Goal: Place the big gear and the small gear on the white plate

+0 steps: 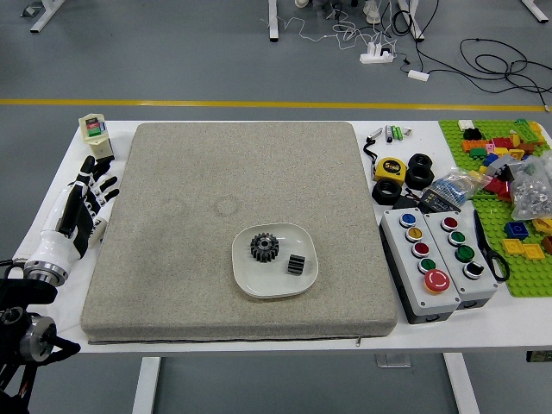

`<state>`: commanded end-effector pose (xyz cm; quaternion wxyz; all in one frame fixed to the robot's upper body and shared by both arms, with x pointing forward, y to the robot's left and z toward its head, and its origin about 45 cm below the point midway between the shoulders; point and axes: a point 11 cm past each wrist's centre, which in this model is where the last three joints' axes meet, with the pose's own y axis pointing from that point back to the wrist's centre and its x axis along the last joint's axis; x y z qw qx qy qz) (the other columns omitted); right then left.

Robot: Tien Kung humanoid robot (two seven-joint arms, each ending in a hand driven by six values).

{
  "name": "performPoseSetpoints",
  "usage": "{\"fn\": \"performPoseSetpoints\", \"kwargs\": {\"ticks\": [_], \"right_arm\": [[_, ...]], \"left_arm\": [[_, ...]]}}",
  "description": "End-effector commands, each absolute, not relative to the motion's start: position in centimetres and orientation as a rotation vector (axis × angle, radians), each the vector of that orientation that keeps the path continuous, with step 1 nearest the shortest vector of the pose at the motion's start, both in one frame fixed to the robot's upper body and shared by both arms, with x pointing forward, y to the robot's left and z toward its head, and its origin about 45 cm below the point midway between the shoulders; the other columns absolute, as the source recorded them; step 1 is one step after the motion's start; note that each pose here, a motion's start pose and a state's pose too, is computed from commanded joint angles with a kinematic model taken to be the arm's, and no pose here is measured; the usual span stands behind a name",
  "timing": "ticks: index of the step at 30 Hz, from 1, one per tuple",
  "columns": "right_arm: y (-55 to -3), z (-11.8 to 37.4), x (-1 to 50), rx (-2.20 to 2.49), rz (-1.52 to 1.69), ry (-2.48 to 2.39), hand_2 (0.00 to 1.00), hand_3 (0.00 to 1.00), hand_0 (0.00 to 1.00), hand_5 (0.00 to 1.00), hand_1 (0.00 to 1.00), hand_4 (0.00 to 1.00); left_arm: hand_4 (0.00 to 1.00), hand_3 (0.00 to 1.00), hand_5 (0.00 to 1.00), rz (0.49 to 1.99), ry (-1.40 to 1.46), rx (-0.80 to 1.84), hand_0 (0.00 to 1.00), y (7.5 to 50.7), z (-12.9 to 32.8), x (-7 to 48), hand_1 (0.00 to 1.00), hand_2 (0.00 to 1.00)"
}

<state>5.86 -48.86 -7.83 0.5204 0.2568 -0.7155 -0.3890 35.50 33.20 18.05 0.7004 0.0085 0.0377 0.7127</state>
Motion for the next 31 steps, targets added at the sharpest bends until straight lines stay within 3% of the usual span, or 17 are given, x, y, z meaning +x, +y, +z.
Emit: {"fn": "performPoseSetpoints", "kwargs": {"ticks": [31], "right_arm": [[-48.83,-7.83,5.97,0.615,-0.936,-1.722,0.704,0.572,0.61,0.717,0.612,0.776]], "left_arm": [[0.924,0.918,0.998,1.597,0.074,0.032,0.895,33.46,18.01,35.51,0.946,0.998]]}}
